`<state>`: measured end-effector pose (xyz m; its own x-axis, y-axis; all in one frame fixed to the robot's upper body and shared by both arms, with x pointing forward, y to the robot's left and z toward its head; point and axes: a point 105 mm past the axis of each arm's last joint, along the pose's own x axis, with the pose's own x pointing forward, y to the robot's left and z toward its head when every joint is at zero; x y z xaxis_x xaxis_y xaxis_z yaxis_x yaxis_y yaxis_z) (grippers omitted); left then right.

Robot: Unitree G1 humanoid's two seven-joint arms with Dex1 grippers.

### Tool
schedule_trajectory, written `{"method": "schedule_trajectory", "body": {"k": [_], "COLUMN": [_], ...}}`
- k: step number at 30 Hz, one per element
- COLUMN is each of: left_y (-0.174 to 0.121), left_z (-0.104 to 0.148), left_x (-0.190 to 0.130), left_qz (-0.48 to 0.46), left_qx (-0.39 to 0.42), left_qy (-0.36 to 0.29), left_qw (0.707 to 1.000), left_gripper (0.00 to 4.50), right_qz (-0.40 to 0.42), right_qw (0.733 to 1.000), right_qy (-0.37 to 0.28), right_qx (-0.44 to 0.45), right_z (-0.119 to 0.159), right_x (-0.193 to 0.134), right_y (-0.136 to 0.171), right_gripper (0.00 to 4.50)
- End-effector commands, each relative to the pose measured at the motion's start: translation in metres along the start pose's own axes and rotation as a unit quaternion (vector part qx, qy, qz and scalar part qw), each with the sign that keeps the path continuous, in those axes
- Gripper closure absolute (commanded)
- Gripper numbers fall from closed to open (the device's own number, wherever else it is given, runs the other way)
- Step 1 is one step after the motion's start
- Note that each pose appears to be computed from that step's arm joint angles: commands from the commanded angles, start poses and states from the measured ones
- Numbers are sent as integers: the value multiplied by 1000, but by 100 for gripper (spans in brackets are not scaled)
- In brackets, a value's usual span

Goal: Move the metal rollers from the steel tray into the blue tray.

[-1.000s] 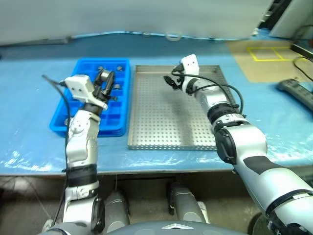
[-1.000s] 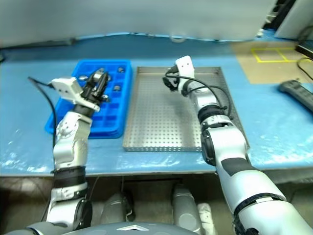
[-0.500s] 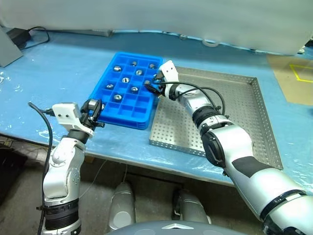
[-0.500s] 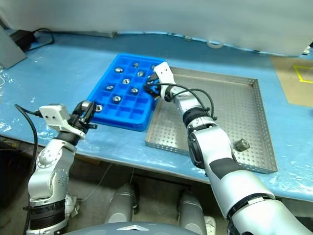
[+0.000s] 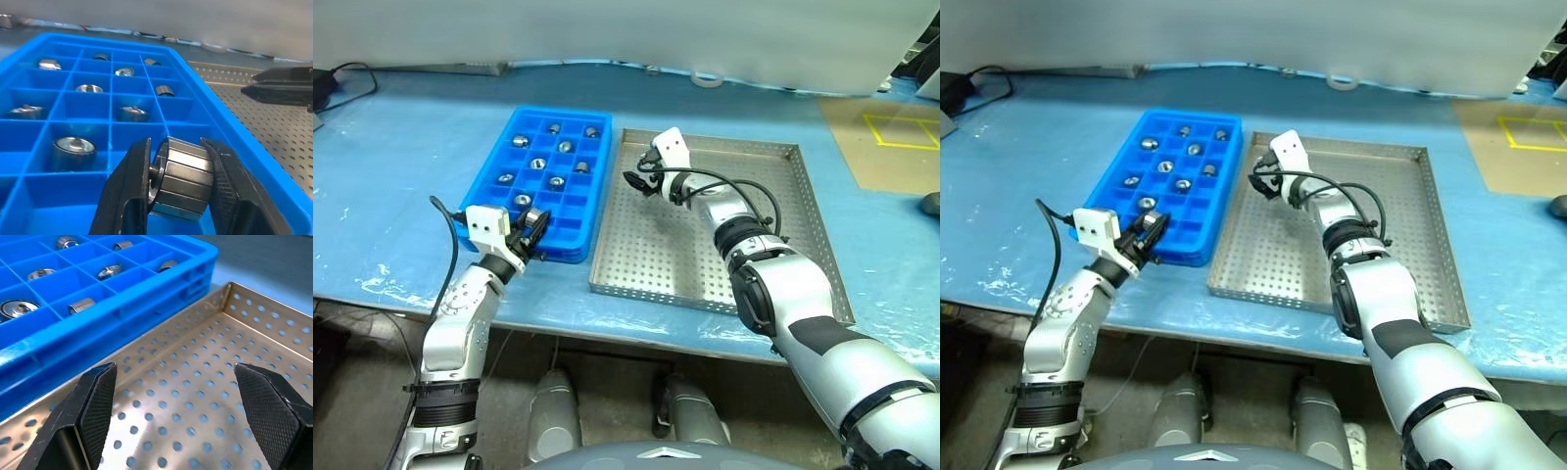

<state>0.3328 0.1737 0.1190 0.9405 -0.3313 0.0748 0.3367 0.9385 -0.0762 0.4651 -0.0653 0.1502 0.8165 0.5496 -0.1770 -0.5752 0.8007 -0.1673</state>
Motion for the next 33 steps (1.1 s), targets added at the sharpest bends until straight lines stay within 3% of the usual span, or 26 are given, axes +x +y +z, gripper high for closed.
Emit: {"method": "schedule_trajectory", "body": {"k": [1,6,12,19,22,26,29,33], "left_y": [2,9,-4,-57,-74,-101,-120,-126], "left_z": [12,25,47,38,35,29,29,25], "left_x": [3,7,18,63,80,95,98,98], "left_qz": [0,14,-39,-202,-246,-296,-333,-344], "left_qx": [24,4,-29,13,24,45,52,59], "left_qy": [-20,-46,-97,-62,-58,-52,-57,-57], "left_qw": [1000,999,994,977,967,953,940,935], "left_gripper": [227,56,56,56,56,56,51,51], "right_qz": [-10,-22,-63,-142,-139,-58,23,32], "right_qw": [999,999,997,989,990,997,999,999], "right_qy": [-33,-32,-36,-23,-36,-44,-26,20], "right_qx": [-9,-12,-17,-15,-1,-6,3,11], "right_z": [19,18,17,-4,-8,-8,-15,-32], "right_x": [-1,-4,-17,-62,-85,-106,-124,-140], "right_y": [-6,-12,-39,-98,-113,-99,-75,-67], "right_gripper": [51,51,51,51,51,51,1,1]}}
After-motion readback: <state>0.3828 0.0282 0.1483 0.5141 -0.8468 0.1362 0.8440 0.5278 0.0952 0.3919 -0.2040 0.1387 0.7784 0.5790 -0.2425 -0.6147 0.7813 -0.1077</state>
